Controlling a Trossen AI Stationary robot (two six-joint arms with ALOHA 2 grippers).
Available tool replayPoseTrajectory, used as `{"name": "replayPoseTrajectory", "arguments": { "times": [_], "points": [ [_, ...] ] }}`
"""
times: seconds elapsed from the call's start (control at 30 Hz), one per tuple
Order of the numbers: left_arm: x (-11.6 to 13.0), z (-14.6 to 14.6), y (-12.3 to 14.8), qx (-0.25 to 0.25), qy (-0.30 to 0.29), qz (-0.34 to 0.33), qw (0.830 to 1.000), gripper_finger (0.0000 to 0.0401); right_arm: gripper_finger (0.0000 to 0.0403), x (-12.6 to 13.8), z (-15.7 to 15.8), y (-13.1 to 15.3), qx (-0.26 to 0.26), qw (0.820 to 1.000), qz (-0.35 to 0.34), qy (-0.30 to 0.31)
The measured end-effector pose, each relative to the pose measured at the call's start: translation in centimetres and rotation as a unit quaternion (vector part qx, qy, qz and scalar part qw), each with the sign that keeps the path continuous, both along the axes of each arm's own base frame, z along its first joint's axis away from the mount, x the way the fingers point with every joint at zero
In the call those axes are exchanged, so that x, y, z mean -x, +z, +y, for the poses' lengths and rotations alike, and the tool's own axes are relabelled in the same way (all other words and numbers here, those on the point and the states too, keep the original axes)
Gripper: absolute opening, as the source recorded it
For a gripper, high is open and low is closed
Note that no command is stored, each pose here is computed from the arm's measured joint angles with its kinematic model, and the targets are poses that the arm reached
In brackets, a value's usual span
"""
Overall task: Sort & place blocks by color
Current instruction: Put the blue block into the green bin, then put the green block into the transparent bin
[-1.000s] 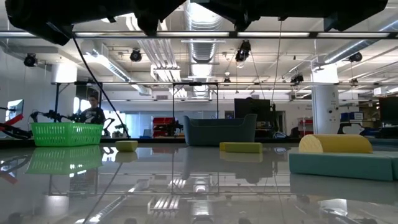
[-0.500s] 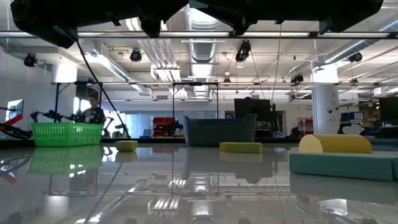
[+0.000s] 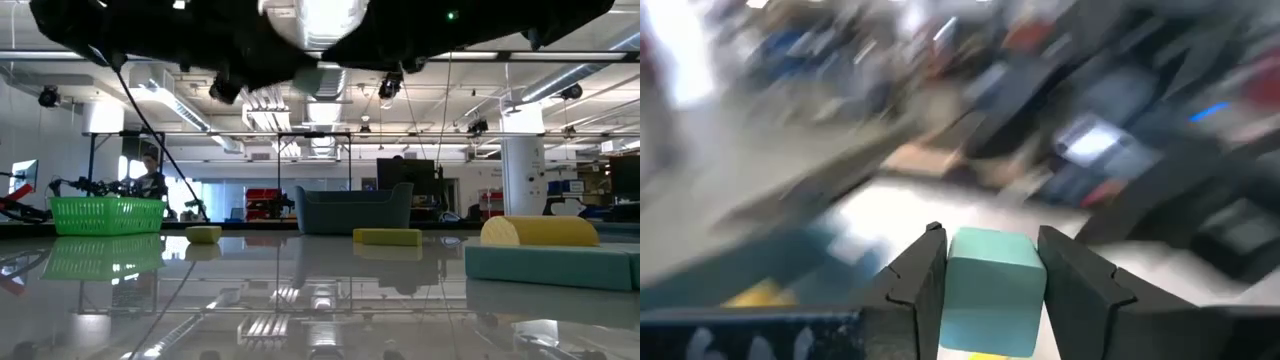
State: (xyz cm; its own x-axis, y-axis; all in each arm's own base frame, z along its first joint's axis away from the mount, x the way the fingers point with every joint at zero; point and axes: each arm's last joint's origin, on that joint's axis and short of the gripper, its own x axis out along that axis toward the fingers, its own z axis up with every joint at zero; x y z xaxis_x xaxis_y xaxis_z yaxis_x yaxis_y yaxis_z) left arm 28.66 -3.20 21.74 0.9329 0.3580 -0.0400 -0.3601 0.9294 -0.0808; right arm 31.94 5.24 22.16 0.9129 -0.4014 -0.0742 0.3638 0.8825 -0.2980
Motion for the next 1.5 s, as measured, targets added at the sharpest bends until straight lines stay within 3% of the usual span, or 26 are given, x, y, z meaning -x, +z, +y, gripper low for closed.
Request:
{"name": "replayPoseTrajectory", "arguments": {
  "times": [0.1,0.2,0.4,0.5,0.73,0.83,0.93,1.03,1.2,1.33,1.5],
  "points": [
    [1.8,2.2,-0.5,0.044,0.127,0.096,0.986,0.0116,0.0275,0.8,-0.5,0.4,0.005,0.997,0.021,-0.078],
    [4.3,4.4,0.5,0.093,0.238,0.161,0.953,0.0116,0.0274,1.5,-0.8,0.8,-0.003,0.994,0.034,-0.104],
    [9.5,8.6,1.9,0.188,0.401,0.289,0.849,0.0116,0.0259,2.1,-1.0,1.3,-0.004,0.994,0.040,-0.106],
    [11.1,10.6,1.5,0.236,0.433,0.348,0.798,0.0116,0.0253,2.1,-1.1,1.2,-0.001,0.993,0.042,-0.108],
    [13.6,16.1,-0.8,0.300,0.461,0.440,0.710,0.0116,0.0248,2.2,-1.1,0.9,-0.001,0.993,0.055,-0.109],
    [14.3,17.6,-1.7,0.313,0.469,0.466,0.682,0.0116,0.0250,2.2,-1.1,0.8,0.000,0.992,0.058,-0.109],
    [14.4,18.3,-2.3,0.314,0.467,0.484,0.670,0.0121,0.0251,2.3,-1.1,0.8,0.000,0.992,0.059,-0.109],
    [14.2,18.4,-2.7,0.312,0.463,0.498,0.663,0.0158,0.0249,2.3,-1.1,0.7,-0.001,0.992,0.059,-0.109],
    [14.2,18.4,-2.8,0.304,0.467,0.501,0.662,0.0191,0.0251,2.3,-1.1,0.7,-0.014,0.992,0.053,-0.111],
    [14.1,17.9,-2.2,0.297,0.462,0.492,0.676,0.0194,0.0249,2.4,-0.9,0.6,-0.026,0.992,0.054,-0.109],
    [13.6,16.4,-0.9,0.277,0.442,0.467,0.714,0.0196,0.0243,2.9,-0.6,0.8,-0.056,0.991,0.049,-0.109]
  ]
}}
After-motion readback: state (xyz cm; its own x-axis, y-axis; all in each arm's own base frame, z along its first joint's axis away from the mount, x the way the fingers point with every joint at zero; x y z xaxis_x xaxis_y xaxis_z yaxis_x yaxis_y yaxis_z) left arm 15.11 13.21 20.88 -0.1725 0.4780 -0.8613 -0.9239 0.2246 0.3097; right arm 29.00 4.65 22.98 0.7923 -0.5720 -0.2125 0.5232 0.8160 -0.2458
